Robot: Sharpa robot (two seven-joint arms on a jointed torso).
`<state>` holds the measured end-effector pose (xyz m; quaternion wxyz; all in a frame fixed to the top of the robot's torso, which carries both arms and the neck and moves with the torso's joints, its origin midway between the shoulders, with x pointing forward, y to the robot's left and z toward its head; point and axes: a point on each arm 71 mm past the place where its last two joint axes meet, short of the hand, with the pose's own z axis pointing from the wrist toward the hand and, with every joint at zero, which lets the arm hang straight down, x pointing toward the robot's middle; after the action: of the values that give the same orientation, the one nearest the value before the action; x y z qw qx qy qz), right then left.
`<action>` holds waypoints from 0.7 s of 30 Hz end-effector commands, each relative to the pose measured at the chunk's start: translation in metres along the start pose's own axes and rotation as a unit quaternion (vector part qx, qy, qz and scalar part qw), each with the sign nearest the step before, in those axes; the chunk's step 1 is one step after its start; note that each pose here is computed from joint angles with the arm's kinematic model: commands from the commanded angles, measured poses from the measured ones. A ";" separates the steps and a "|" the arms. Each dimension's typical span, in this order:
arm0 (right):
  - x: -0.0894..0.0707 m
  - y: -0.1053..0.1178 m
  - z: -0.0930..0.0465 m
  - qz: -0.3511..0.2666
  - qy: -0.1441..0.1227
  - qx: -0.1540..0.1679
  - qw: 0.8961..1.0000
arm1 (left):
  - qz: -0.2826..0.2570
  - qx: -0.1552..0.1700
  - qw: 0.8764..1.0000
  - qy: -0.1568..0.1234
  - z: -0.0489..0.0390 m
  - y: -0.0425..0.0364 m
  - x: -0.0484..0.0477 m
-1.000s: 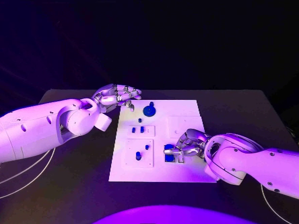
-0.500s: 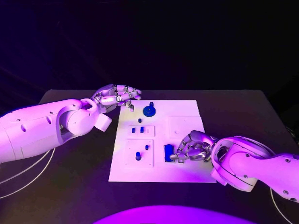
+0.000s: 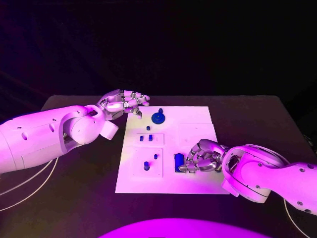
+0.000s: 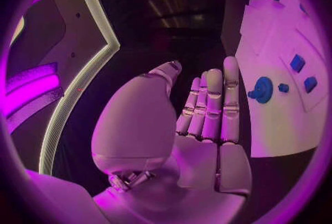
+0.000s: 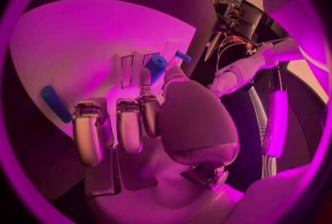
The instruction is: Assemble the parts on the task board
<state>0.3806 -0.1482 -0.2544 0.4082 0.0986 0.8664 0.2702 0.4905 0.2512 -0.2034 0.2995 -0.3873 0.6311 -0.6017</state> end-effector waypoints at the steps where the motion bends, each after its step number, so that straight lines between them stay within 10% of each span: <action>1: 0.002 -0.001 0.003 -0.011 0.006 0.001 1.000 | -0.006 0.002 1.000 0.010 0.0006 -0.0007 0.0027; 21: 0.005 -0.007 0.006 -0.015 0.006 0.012 1.000 | -0.006 0.000 1.000 0.011 0.0002 -0.0004 0.0021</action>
<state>0.3820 -0.1487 -0.2643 0.4023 0.0959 0.8733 0.2575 0.4904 0.2513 -0.2038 0.2974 -0.3874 0.6328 -0.6009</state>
